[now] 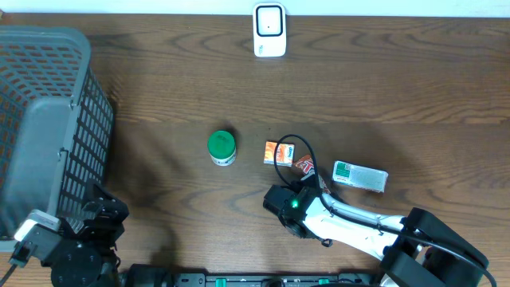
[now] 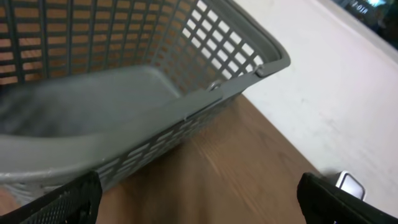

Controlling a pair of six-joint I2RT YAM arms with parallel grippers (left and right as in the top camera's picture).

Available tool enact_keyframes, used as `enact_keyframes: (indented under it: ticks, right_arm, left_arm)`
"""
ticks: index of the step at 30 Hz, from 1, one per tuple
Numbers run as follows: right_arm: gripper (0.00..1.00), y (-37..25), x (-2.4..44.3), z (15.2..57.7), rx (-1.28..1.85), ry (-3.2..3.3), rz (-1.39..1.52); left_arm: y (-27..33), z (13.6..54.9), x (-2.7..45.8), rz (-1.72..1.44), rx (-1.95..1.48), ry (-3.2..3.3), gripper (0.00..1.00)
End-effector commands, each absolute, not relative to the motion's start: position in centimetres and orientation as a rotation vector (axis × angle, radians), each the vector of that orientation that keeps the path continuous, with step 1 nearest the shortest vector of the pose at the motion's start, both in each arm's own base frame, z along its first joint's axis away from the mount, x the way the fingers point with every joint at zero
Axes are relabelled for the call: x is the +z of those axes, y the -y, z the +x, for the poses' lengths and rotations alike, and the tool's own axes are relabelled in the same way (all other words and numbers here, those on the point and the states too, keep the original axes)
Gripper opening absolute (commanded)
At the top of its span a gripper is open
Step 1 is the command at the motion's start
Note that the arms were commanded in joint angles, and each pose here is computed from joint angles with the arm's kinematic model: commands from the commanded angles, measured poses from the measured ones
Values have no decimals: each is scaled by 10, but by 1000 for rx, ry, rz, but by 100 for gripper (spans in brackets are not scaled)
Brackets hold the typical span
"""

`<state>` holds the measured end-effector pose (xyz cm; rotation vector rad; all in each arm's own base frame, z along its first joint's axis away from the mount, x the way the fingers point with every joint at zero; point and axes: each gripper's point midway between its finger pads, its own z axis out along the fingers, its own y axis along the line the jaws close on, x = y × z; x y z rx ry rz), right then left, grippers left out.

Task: Scan the item barcode
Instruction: 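Grasp the TOP bar with the right gripper and lift it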

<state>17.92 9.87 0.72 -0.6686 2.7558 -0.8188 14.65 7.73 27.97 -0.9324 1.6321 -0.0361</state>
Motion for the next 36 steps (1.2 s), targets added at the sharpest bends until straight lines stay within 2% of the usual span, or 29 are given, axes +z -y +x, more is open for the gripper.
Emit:
enact_keyframes:
  ticks: [1, 3, 9, 13, 17, 25, 30, 36]
  right_arm:
    - [7, -93, 7, 179, -850, -2750, -661]
    - [1, -93, 7, 179, -850, -2750, -662]
    - [1, -97, 6, 179, -808, -2790, -654]
    - [1, -116, 5, 178, -633, -2881, -700]
    - [1, -151, 17, 176, -311, -2964, -784]
    - [1, -223, 83, 153, 824, -3004, -767]
    - [1, -226, 102, 161, 1135, -2935, -703]
    - [1, -216, 89, 184, 1363, -2906, -485]
  left_arm:
    - [-79, 145, 277, -940, -22, -1639, 98]
    - [-79, 145, 277, -940, -22, -1639, 98]
    - [-79, 145, 277, -940, -22, -1639, 98]
    - [-79, 145, 277, -940, -22, -1639, 98]
    - [-79, 145, 277, -940, -22, -1639, 98]
    - [-79, 145, 276, -940, -22, -1639, 98]
    - [-79, 145, 276, -940, -22, -1639, 98]
    - [-79, 145, 276, -940, -22, -1639, 98]
